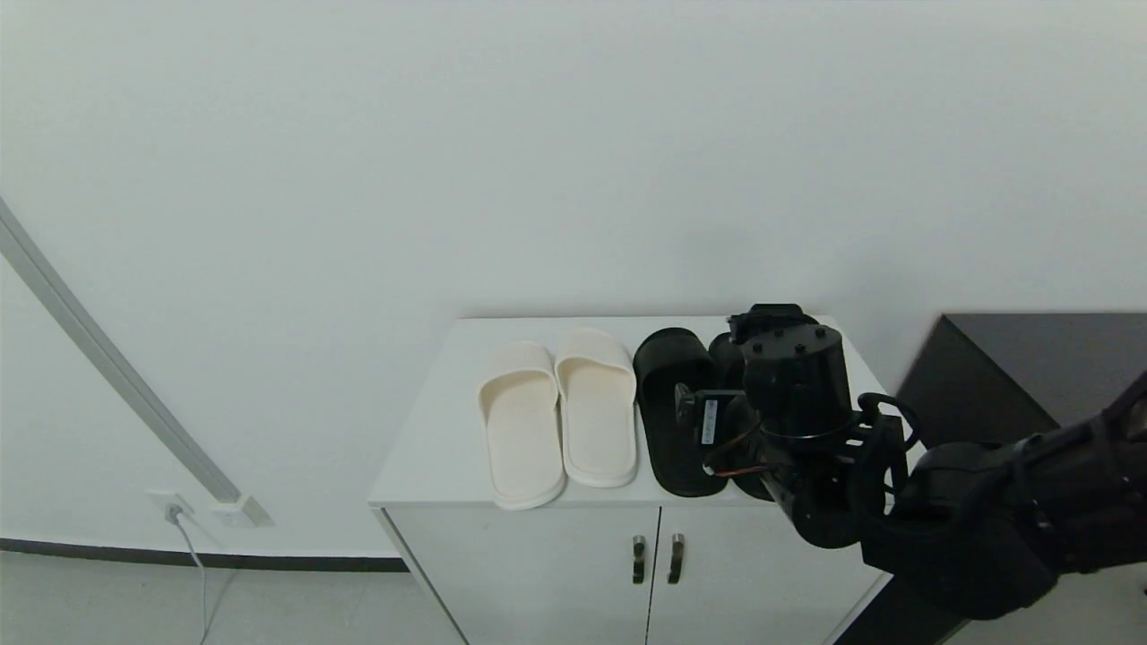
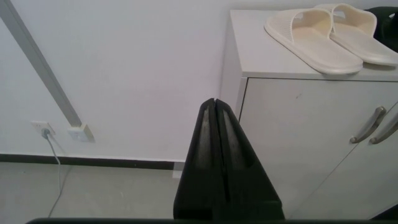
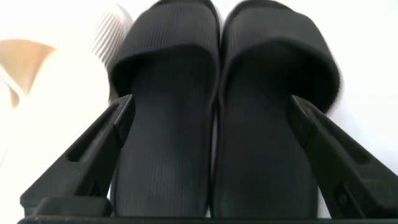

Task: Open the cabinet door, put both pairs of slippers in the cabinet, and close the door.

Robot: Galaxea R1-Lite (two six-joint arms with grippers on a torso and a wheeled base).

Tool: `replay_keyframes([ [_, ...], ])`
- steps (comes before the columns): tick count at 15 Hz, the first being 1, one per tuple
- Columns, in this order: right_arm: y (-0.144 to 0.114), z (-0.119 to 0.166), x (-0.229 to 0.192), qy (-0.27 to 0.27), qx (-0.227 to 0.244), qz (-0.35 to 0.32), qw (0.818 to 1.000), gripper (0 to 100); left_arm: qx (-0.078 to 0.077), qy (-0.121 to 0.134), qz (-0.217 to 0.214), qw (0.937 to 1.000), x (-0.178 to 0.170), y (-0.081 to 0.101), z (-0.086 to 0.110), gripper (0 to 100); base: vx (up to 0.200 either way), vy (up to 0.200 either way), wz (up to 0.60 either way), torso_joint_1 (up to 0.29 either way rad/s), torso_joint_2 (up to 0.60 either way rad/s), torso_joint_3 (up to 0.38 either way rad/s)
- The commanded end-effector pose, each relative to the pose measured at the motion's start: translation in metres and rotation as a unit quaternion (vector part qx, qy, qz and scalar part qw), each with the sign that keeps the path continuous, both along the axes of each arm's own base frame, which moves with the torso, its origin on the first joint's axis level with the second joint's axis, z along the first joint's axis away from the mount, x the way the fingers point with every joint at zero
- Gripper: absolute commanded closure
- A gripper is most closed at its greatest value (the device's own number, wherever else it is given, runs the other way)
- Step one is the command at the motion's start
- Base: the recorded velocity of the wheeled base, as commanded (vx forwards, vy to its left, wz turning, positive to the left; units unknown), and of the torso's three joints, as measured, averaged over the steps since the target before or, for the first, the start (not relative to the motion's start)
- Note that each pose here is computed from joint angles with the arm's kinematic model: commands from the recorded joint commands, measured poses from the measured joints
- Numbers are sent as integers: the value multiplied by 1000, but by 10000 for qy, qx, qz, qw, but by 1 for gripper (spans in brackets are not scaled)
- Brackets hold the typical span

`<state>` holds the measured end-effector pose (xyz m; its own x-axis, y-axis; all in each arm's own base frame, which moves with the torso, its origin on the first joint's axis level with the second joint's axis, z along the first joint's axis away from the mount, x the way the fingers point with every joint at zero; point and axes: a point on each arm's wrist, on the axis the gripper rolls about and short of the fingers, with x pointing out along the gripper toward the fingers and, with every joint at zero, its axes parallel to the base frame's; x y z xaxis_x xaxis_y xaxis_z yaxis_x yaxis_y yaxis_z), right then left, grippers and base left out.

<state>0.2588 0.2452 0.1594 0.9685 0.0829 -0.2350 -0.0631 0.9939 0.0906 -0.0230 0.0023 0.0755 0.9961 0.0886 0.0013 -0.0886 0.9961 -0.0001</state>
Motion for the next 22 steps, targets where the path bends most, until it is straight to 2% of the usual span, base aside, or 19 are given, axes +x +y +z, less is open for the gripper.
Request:
replay_keyframes([
  [1, 5, -15, 20, 12, -124, -107, 9999, 0, 0, 6, 1, 10000, 0, 0, 0, 100, 0, 0, 0, 0, 0, 0],
  [7, -2, -40, 57, -427, -456, -93, 9980, 0, 0, 6, 1, 10000, 0, 0, 0, 100, 0, 0, 0, 0, 0, 0],
  [18, 2, -44, 97, -626, -302, -283, 9972, 0, -8, 13, 1, 10000, 0, 0, 0, 100, 0, 0, 0, 0, 0, 0],
  [19, 2, -44, 97, -632, -297, -283, 9972, 100, -8, 6, 1, 10000, 0, 0, 0, 100, 0, 0, 0, 0, 0, 0],
  [22, 1, -46, 98, -614, -312, -290, 9972, 100, -8, 6, 1, 10000, 0, 0, 0, 100, 0, 0, 0, 0, 0, 0],
])
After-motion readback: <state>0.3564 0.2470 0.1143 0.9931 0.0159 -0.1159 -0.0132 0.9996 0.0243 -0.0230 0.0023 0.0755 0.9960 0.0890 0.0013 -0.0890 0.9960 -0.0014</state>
